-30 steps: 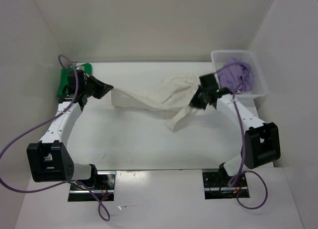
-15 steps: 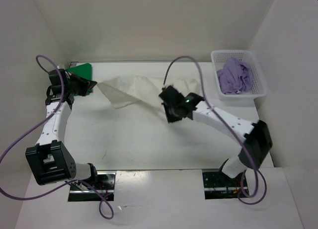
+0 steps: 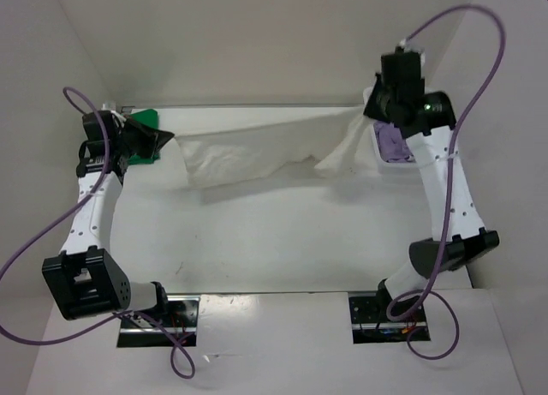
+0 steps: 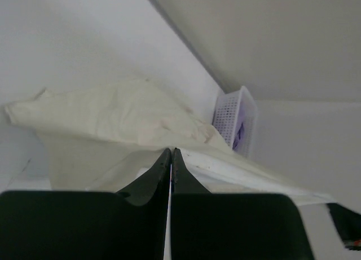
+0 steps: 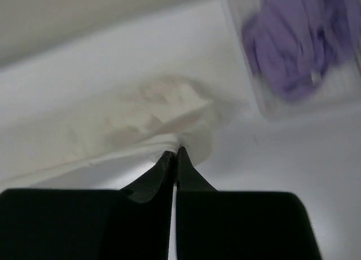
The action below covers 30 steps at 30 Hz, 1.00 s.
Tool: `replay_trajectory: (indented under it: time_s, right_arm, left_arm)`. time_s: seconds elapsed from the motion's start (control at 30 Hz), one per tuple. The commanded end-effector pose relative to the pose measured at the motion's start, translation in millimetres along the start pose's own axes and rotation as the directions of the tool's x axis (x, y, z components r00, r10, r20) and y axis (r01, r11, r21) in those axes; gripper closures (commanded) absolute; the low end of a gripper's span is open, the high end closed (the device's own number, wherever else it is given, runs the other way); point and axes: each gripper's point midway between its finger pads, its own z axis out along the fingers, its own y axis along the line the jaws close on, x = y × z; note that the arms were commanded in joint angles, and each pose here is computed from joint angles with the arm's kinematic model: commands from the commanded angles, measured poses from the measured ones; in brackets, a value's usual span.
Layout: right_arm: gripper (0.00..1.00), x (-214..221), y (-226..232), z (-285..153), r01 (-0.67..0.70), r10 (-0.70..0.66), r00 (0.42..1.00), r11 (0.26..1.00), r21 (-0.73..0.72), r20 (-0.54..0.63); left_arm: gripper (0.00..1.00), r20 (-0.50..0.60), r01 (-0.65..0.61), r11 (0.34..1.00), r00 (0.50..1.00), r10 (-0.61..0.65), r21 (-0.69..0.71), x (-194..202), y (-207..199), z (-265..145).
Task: Fold and stack the t-shirts
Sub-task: Flatten out the tshirt
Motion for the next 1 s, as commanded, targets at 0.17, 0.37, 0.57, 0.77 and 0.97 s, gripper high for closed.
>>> replay_trajectory:
  time_s: [0.17,0.37,0.57,0.77,0.97]
  right_arm:
    - [1.00,50.8,154.2,-39.3,0.356,-0.361,0.931,0.878,-0.320,0.048]
    - [1.00,233.8,69.2,2.9,0.444,-0.511,0.789,0.858,-0.258,-0.342]
    - [1.00,315.4,55.9,-27.6,0.216,-0.421,0.708,0.894,-0.394,-0.567]
    - [0.66,356.2,35.7,-51.6,0.108,-0.359,0.635,0.918,-0.382,-0.684]
    - [0.61,290.3,48.3,-51.5,0.050,-0.297,0.758,0.914,-0.402,-0.580]
  left_arm:
    - [1.00,0.184,-0.175,0.983,0.969,0.163,0.047,-58.8,-66.2,-27.9]
    - [1.00,0.213,-0.145,0.989,0.967,0.142,-0.001,-73.7,-43.5,-19.6]
    - [1.00,0.177,-0.078,0.994,0.980,0.090,-0.076,-54.3,8.3,-10.6]
    - [1.00,0.151,-0.047,0.992,0.986,0.065,-0.116,-36.8,38.9,-8.8]
    - [1.00,0.115,-0.030,0.976,0.992,0.056,-0.214,-4.4,81.7,-20.3]
